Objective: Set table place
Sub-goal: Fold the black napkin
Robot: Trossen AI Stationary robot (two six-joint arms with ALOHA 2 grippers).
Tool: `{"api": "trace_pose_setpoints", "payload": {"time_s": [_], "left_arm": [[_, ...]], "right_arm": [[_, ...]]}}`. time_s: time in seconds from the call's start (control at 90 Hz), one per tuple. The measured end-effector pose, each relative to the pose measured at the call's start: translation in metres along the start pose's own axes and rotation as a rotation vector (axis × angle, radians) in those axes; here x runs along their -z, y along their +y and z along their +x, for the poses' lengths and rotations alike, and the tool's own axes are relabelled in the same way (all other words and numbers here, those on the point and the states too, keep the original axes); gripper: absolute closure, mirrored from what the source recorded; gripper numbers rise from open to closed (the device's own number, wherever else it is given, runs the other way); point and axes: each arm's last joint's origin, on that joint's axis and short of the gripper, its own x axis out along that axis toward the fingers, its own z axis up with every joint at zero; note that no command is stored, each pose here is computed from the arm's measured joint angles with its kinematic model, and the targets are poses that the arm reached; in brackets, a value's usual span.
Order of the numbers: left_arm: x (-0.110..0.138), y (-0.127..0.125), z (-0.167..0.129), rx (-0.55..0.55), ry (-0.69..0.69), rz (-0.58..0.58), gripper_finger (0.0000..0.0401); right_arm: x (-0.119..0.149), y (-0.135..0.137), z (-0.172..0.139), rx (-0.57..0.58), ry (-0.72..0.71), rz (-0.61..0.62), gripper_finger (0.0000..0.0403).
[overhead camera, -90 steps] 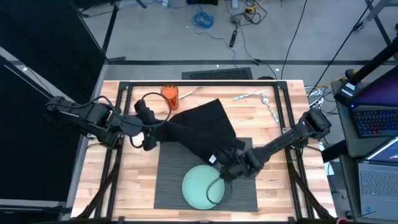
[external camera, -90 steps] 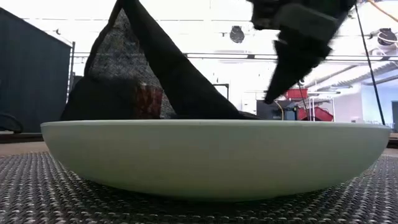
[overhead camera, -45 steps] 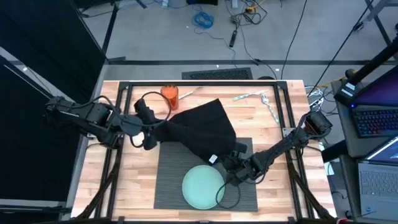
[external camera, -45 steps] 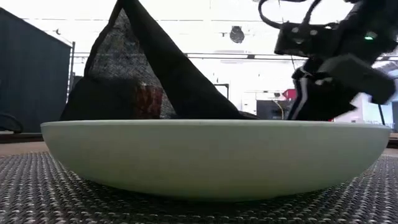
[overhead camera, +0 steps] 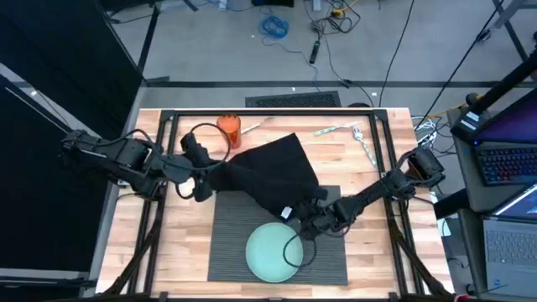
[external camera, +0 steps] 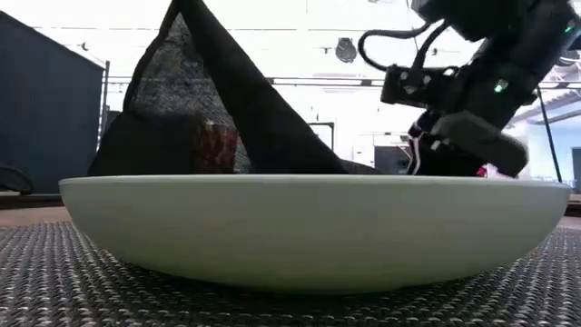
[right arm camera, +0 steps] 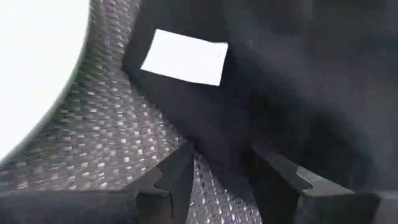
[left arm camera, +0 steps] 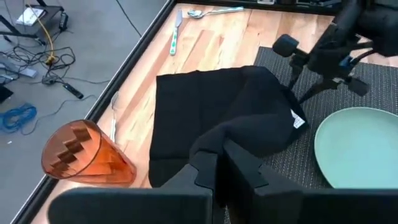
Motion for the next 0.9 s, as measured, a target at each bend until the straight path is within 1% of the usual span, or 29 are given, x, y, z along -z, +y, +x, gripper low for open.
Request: {"api": "trace_pose_setpoints", "payload": {"time_s": [0.067,0.144,0.189,0.267,0.322,0.422,0.533,0.656,0.722,0.822,0.9], "left_arm": [[0.000,0.000,0.000,0.000,0.000,0.001,0.0401],[0.000,0.000,0.000,0.000,0.001,0.009,0.0401],[0.001,0.000,0.000,-0.002,0.004,0.011,0.0401],[0.001,0.001,0.000,-0.009,0.013,0.015,0.0401],[0.002,0.002,0.000,-0.013,0.020,0.018,0.0401],[0.002,0.002,0.000,-0.015,0.019,0.020,0.0401],[0.002,0.003,0.001,-0.022,0.020,0.029,0.0401],[0.002,0.003,0.001,-0.022,0.021,0.030,0.0401],[0.002,0.003,0.001,-0.022,0.022,0.025,0.0401],[0.004,0.004,0.001,-0.029,0.042,0.002,0.0401],[0.005,0.003,0.001,-0.025,0.049,-0.024,0.0401]], "right_arm": [[-0.003,-0.002,0.003,-0.021,0.004,0.024,0.0321],[-0.005,-0.003,0.005,-0.033,0.002,0.027,0.0377],[-0.007,-0.004,0.004,-0.036,0.001,0.016,0.0391],[-0.019,-0.008,-0.001,-0.036,-0.004,0.036,0.0399],[-0.032,-0.008,-0.009,-0.037,-0.033,0.028,0.0401],[-0.051,-0.012,-0.025,-0.034,-0.043,-0.015,0.0402],[-0.068,-0.020,-0.044,-0.013,-0.007,-0.048,0.0402],[-0.072,-0.033,-0.072,0.025,0.099,-0.075,0.0403],[-0.072,-0.041,-0.093,0.036,0.141,-0.063,0.0403],[-0.075,-0.056,-0.125,0.009,0.162,0.000,0.0403],[-0.079,-0.065,-0.147,-0.025,0.149,0.057,0.0403]]}}
